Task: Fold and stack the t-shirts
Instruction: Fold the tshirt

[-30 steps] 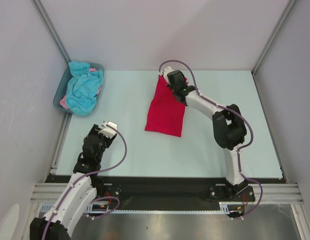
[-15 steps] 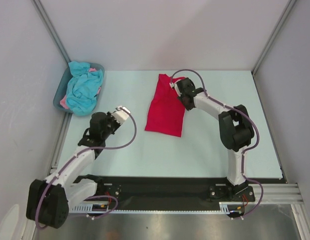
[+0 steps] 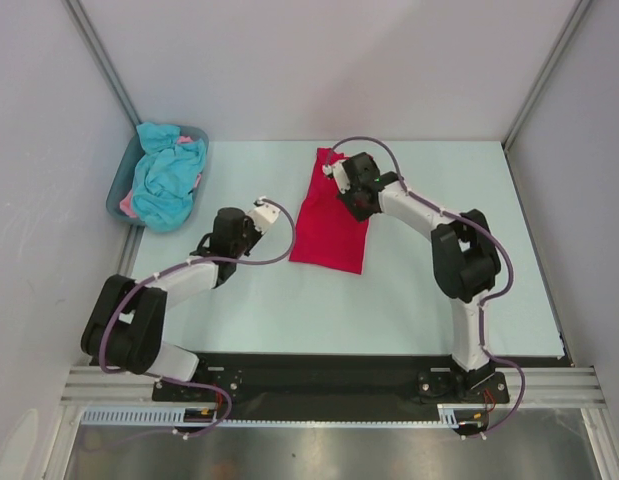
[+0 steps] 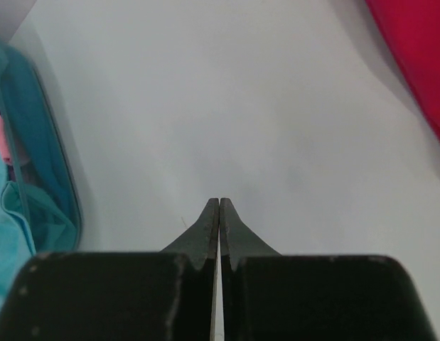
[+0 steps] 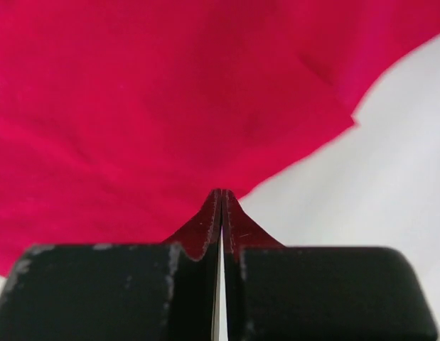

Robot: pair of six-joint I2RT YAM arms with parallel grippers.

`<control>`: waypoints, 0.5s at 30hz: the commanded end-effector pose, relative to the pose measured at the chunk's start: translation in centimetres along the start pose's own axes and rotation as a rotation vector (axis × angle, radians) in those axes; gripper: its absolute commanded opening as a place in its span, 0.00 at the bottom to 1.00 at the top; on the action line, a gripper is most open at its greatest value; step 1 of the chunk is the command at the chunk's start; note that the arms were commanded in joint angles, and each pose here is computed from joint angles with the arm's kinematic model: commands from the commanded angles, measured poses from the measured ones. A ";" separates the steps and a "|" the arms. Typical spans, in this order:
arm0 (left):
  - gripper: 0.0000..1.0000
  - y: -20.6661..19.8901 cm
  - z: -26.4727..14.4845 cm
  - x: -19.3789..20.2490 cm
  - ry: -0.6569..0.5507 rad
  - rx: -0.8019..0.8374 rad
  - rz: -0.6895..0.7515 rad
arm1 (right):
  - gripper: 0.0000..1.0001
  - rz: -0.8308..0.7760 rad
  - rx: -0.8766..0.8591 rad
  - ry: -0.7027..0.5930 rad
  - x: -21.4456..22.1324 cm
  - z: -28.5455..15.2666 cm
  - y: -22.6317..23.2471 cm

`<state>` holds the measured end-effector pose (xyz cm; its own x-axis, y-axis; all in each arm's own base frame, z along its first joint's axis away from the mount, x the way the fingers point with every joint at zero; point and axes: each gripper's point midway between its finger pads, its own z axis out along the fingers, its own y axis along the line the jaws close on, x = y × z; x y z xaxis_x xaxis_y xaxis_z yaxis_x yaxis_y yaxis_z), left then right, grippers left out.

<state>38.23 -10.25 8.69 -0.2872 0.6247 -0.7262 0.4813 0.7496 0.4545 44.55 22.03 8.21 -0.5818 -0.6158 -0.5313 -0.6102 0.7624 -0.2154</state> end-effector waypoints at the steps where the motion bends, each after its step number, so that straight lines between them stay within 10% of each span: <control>1: 0.00 3.3 0.1 -3.1 -0.083 -0.148 -0.081 | 0.00 -0.011 -0.043 0.001 -0.4 2.1 1.6; 15: 0.00 5.3 -3.2 -6.4 -0.187 -0.194 -0.103 | 0.00 0.063 -0.014 0.095 3.2 7.3 -2.3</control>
<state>39.00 -9.52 13.56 -0.2274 0.5496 -0.8039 0.3509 0.8163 0.4588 48.21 22.28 2.63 -0.6240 -0.5985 -0.5024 -0.6092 0.7752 -0.1669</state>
